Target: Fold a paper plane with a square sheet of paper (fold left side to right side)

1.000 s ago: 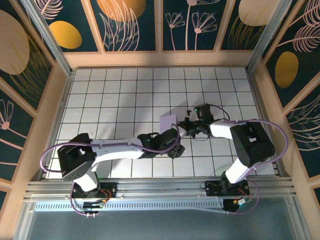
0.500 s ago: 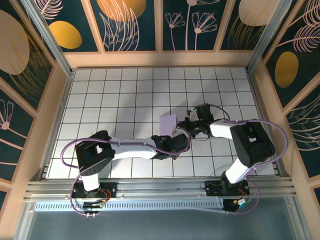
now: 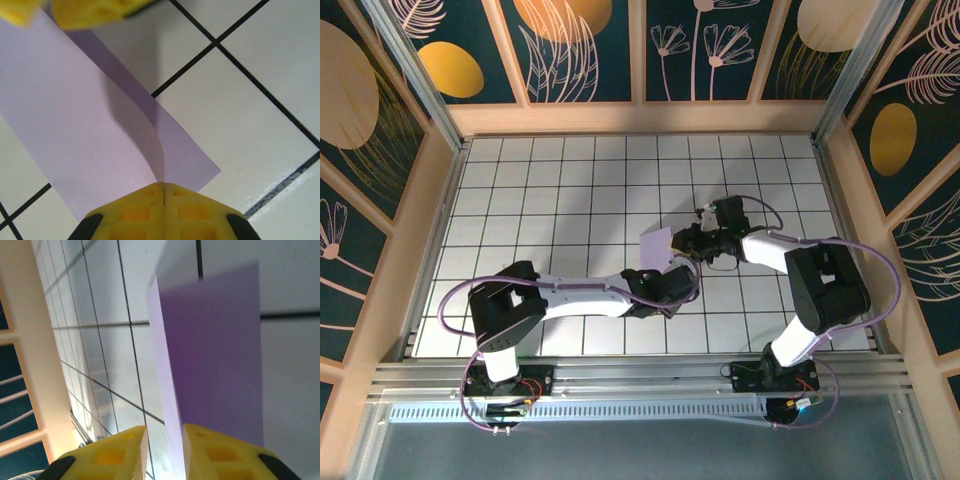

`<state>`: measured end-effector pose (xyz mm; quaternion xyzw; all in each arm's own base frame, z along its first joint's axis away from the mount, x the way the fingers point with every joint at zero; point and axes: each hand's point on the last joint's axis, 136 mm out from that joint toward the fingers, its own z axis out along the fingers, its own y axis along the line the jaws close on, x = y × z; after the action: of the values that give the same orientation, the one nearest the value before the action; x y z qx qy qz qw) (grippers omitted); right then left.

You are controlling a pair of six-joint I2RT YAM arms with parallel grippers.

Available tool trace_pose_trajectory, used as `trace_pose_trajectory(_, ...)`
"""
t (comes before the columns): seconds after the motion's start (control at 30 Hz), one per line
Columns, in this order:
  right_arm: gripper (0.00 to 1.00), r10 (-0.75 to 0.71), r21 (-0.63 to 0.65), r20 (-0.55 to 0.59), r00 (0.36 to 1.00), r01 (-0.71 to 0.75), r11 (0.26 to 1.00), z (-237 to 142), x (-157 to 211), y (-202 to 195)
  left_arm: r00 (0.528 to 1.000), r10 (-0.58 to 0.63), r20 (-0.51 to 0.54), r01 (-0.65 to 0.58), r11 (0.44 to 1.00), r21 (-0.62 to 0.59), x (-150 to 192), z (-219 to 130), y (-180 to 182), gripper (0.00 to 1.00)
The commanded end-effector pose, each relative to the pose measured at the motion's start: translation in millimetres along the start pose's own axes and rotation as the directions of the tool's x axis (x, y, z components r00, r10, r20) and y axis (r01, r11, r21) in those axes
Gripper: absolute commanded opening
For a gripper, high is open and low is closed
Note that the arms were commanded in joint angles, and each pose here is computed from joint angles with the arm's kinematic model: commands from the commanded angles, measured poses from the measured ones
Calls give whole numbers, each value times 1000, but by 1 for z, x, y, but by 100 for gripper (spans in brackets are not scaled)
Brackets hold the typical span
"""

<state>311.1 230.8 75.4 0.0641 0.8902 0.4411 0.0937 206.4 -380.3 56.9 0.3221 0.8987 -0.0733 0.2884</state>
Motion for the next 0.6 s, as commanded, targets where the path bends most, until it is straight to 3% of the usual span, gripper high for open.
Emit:
trace_pose_trajectory(0.0,35,-69,50,72,995,66,997,-23,-17,4,995,-92,24,90,991,97,-14,-13,1,0)
trace_pose_trajectory(0.13,41,-99,96,138,986,86,992,-48,-22,-5,980,-194,34,181,954,238,-25,-22,6,0)
trace_pose_trajectory(0.3,38,-103,97,120,987,92,991,-60,4,-19,969,-246,-20,236,896,376,-26,-22,4,0)
trace_pose_trajectory(0.57,2,-81,41,-32,996,82,996,-32,74,-30,948,-311,-73,310,842,441,-25,-12,10,0)
